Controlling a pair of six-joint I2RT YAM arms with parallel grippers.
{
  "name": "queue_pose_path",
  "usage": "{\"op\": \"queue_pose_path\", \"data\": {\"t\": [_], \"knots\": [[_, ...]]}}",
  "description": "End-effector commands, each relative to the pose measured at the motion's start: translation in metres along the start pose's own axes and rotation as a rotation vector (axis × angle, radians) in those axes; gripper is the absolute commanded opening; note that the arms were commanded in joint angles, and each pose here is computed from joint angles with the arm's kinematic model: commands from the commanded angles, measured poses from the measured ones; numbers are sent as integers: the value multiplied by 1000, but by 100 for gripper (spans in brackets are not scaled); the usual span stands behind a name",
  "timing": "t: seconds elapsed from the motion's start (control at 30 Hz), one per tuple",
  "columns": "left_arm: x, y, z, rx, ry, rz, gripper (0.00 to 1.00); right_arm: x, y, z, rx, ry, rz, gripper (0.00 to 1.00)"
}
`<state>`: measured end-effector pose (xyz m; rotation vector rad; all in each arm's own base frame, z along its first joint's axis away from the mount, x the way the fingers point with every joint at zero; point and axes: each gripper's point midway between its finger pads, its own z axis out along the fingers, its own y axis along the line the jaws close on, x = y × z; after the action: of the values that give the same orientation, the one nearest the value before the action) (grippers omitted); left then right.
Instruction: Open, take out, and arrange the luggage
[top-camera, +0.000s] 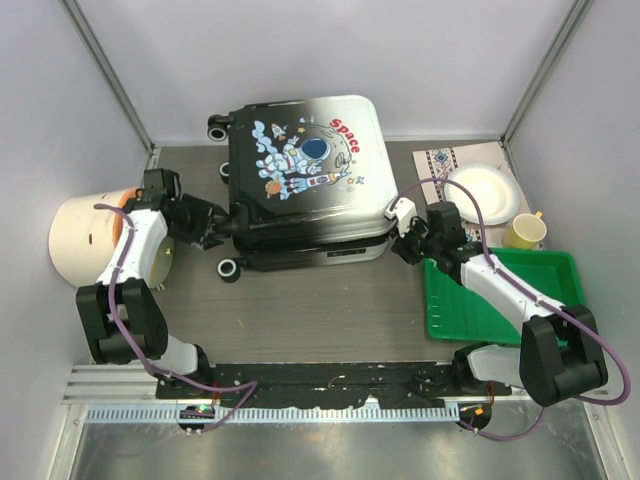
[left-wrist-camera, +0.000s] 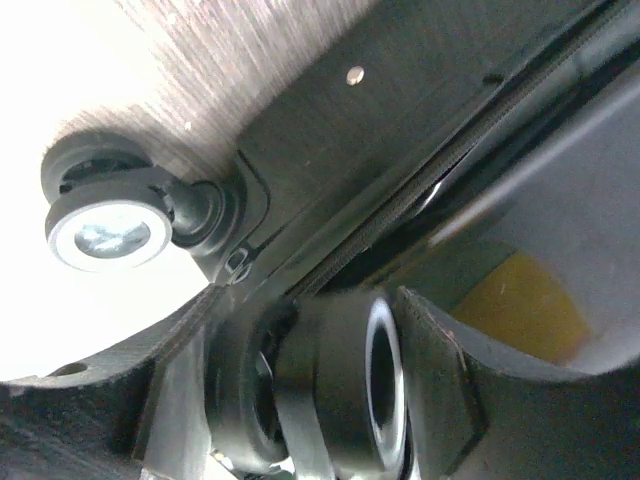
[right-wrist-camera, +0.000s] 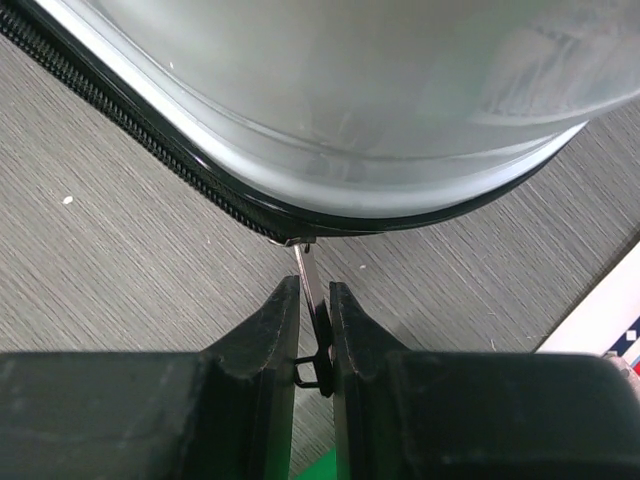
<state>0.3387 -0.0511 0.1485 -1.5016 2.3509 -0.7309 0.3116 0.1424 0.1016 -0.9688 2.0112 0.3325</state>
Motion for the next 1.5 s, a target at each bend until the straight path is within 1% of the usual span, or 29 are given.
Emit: {"op": "queue_pose_path", "data": {"t": [0.0, 0.07, 0.1, 0.13, 0.2, 0.27, 0.37, 0.47, 0.5, 0.57, 0.6, 0.67, 0.77, 0.8, 0.87, 0.9, 1.0, 1.03, 1.07, 1.1, 1.13, 1.17, 1.23, 1.27, 1.3, 1.33, 1.37, 1.4, 1.47], "knots": [[-17, -41, -13, 134, -29, -7, 46, -44, 6, 3, -20, -125, -42, 1], [-32, -34, -19, 117, -60, -2, 31, -44, 13, 2, -36, -126, -50, 1], [-39, -35, -23, 122, -78, 7, 18, -45, 17, 1, -43, -131, -49, 1], [-53, -31, -28, 118, -112, -2, 12, -48, 23, -2, -53, -141, -55, 1], [-65, -24, -35, 99, -138, 2, 0, -49, 30, -4, -66, -147, -55, 1], [-84, -17, -41, 88, -176, -20, 0, -50, 42, -7, -90, -151, -57, 1], [-101, -19, -47, 99, -228, -12, 0, -52, 45, -6, -83, -153, -35, 1], [-113, -17, -48, 75, -274, 8, 0, -58, 17, -4, 18, -150, -38, 1], [-115, -14, -47, 62, -277, 10, 0, -55, -5, -8, 63, -153, -8, 1], [-118, -6, -41, 34, -272, 6, 0, -58, -25, -9, 74, -163, -16, 1], [-121, -1, -39, 16, -278, 1, 0, -52, -47, -16, 113, -150, -5, 1], [-123, 5, -34, -7, -276, 0, 0, -50, -61, -21, 108, -144, -42, 1], [-128, 8, -30, -22, -286, 0, 0, -39, -83, -25, 110, -129, -46, 1], [-129, 10, -28, -30, -289, 1, 0, -29, -87, -18, 97, -102, -43, 1], [-131, 12, -24, -40, -291, 11, 0, -32, -105, -12, 119, -109, -48, 1], [-131, 13, -22, -45, -289, 15, 0, -29, -114, 4, 121, -114, -24, 1], [-129, 21, -12, -63, -260, 32, 0, -57, -140, 25, 155, -202, 14, 1], [-125, 20, -9, -50, -235, 43, 0, -61, -149, 43, 145, -206, 34, 1], [-124, 20, -5, -45, -216, 73, 0, -69, -152, 49, 136, -224, 51, 1], [-123, 19, -5, -37, -204, 96, 7, -76, -155, 54, 124, -240, 69, 1], [-121, 15, -6, -19, -196, 122, 18, -83, -156, 61, 109, -253, 66, 1], [-119, 10, -10, 5, -189, 151, 40, -87, -151, 64, 88, -263, 61, 1], [-120, 3, -26, 31, -229, 241, 54, -94, -135, 63, 29, -291, 56, 1], [-123, -2, -34, 41, -257, 285, 68, -98, -125, 64, 5, -296, 54, 1], [-123, -8, -48, 59, -294, 358, 75, -98, -114, 64, -32, -298, 54, 1], [-125, -9, -55, 56, -321, 386, 80, -92, -103, 65, -58, -288, 57, 1], [-128, -15, -66, 62, -353, 416, 97, -99, -92, 61, -77, -304, 41, 1], [-130, -16, -75, 61, -376, 444, 100, -102, -76, 63, -109, -309, 23, 1], [-137, -22, -94, 53, -420, 507, 100, -99, -51, 62, -149, -304, 18, 1]]}}
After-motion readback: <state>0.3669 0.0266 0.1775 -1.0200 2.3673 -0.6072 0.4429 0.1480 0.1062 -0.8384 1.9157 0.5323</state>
